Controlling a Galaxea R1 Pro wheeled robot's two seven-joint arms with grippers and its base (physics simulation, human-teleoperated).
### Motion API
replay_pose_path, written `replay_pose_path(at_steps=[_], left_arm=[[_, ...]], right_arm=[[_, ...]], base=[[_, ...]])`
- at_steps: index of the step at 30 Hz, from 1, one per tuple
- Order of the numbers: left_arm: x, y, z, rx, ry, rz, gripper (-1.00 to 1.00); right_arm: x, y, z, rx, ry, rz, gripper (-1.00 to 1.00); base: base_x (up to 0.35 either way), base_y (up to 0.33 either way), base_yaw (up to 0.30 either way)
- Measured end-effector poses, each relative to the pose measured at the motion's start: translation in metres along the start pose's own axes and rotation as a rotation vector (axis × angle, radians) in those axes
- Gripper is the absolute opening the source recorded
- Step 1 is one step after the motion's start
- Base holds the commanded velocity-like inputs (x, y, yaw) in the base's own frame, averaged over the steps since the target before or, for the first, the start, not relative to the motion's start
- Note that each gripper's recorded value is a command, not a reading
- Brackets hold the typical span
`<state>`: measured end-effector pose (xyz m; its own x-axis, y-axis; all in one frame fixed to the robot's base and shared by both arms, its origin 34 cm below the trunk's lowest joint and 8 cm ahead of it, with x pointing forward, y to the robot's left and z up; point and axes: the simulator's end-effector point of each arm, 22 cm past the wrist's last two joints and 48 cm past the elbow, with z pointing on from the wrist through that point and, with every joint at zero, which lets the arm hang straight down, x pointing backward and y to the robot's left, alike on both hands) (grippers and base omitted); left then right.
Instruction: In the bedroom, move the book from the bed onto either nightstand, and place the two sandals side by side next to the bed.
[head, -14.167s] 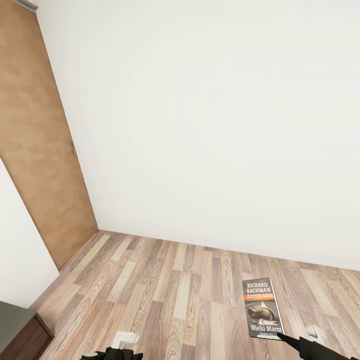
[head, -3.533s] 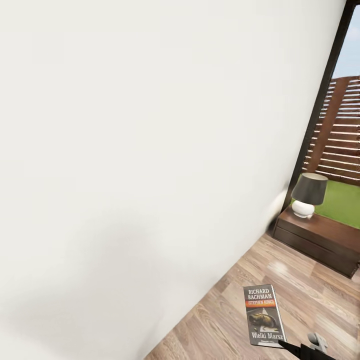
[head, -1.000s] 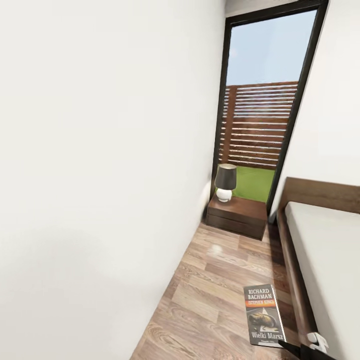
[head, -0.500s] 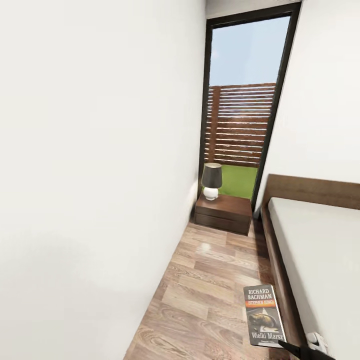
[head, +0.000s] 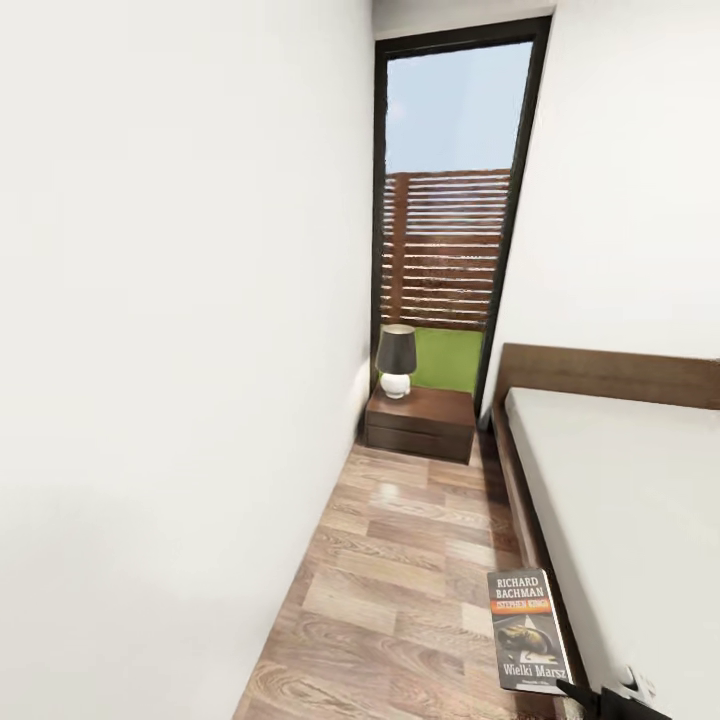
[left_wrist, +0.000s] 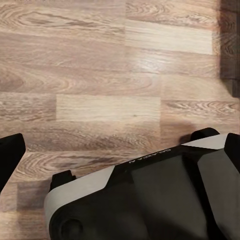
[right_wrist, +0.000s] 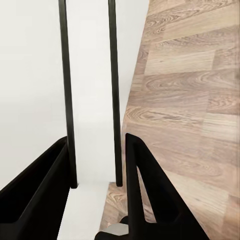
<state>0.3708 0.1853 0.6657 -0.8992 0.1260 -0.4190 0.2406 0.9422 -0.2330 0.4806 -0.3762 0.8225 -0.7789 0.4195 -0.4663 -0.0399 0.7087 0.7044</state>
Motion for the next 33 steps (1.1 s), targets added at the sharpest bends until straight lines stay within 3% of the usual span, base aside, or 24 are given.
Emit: replay_pose_path(at_steps=[33], left_arm=[[0.0,-0.0001,0.0,0.0,0.0,0.0,1.0]], right_arm=[[-0.0001,0.0,0.0,0.0,0.0,0.0,-1.0]], base=[[0.0,0.0,-0.252]])
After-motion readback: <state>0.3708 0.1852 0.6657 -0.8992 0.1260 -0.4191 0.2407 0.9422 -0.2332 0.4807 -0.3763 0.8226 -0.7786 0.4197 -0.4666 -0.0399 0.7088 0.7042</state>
